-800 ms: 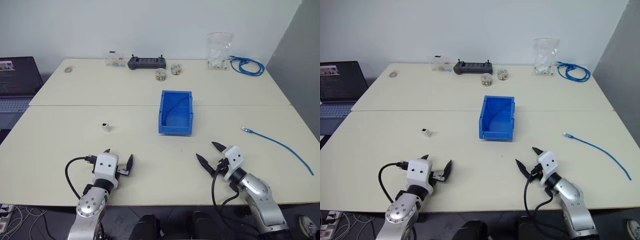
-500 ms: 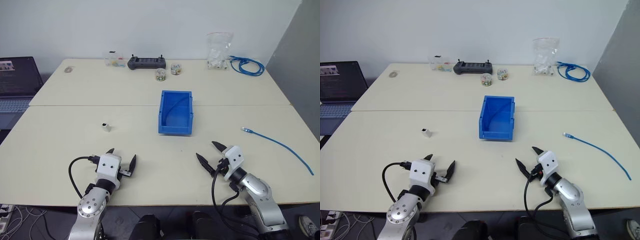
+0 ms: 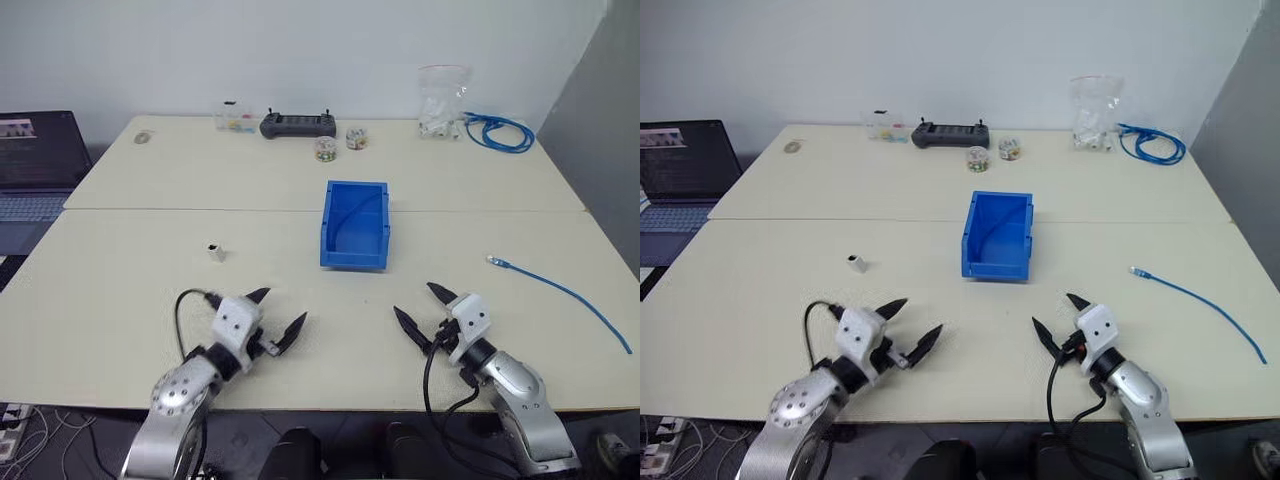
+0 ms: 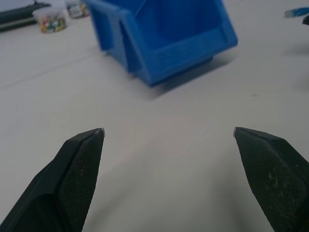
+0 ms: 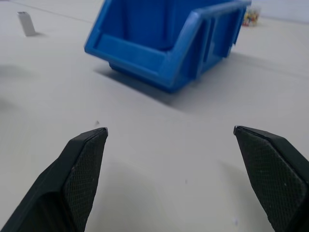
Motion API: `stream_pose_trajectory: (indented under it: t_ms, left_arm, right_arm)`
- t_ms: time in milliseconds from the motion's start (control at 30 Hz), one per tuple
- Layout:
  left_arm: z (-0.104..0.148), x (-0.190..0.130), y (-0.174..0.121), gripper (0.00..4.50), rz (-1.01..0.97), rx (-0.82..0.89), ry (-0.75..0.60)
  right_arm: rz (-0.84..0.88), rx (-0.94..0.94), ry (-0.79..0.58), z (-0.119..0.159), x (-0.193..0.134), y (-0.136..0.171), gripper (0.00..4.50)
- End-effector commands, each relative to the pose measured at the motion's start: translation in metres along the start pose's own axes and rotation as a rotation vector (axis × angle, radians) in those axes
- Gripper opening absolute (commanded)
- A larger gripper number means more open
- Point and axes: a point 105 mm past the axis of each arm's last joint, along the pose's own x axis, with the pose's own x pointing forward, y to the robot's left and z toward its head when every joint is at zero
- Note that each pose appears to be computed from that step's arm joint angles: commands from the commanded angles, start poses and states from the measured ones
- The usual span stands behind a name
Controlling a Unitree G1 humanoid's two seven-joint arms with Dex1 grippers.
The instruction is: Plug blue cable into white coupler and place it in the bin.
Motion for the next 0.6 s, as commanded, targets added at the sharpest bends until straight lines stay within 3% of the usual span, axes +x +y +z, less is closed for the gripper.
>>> stream_pose_trajectory:
  t_ms: [33, 233, 433, 600]
  left_arm:
    - [0.023, 0.02, -0.017, 4.5, -0.129, 0.029, -0.028]
    - [0.056, 0.052, -0.043, 4.5, -0.33, 0.041, -0.032]
    - [0.078, 0.064, -0.064, 4.5, -0.481, 0.063, -0.036]
    - [0.085, 0.071, -0.079, 4.5, -0.577, 0.086, -0.035]
  right_arm:
    - [-0.027, -0.034, 0.015, 0.024, -0.02, -0.042, 4.45]
    - [-0.066, -0.118, 0.334, 0.012, -0.047, -0.142, 4.45]
    - [-0.004, -0.091, 0.587, -0.015, -0.049, -0.19, 4.45]
    - [0.012, -0.059, 0.677, -0.017, -0.024, -0.214, 4.45]
